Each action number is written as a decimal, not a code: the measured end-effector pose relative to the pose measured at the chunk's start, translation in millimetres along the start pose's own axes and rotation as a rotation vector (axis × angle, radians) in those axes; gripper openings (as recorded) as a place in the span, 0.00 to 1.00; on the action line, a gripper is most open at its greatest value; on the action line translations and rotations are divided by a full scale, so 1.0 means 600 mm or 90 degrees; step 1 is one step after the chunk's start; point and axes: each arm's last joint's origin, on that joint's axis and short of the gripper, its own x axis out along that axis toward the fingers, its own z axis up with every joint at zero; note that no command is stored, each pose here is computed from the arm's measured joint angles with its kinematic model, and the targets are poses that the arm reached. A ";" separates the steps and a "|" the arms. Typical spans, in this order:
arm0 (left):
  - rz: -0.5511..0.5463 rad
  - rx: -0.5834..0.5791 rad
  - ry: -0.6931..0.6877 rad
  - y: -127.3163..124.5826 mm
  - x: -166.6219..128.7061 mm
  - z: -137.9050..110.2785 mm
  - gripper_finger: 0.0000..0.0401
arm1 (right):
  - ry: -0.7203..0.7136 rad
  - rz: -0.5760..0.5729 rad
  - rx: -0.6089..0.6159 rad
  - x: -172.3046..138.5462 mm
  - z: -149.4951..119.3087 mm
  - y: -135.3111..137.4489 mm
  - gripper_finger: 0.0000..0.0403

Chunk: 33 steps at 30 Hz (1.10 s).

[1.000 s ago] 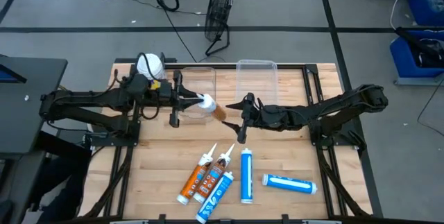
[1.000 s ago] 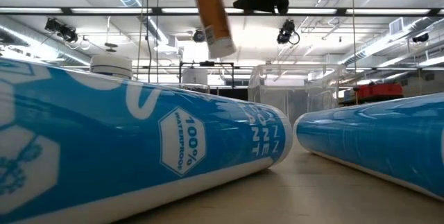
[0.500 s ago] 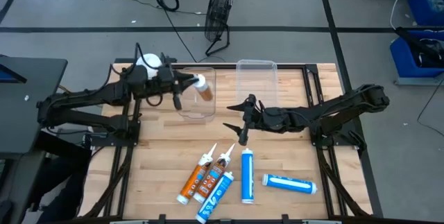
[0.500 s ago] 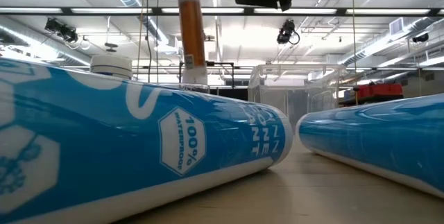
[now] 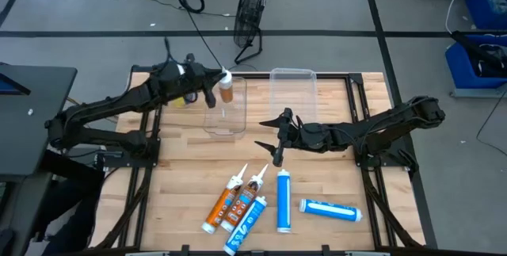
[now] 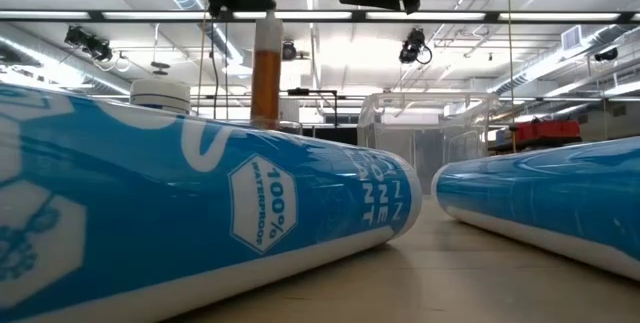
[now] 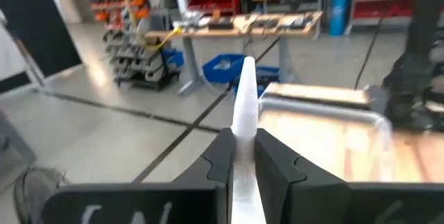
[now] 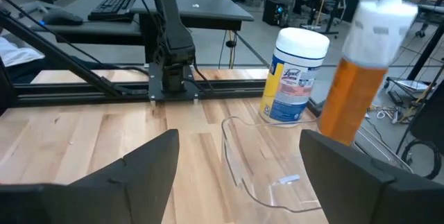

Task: Pick & place silicon tubes, Sealant and Lysol wipes
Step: Put the top right orange sealant into the left transparent bin

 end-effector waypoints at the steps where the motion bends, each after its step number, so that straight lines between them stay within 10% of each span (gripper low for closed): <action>1: 0.004 -0.002 0.012 0.003 0.007 -0.006 0.10 | 0.000 0.000 0.000 0.000 0.000 0.000 0.75; 33: 0.044 -0.074 0.059 0.038 0.110 -0.104 0.10 | 0.004 0.008 -0.004 -0.002 -0.001 0.006 0.75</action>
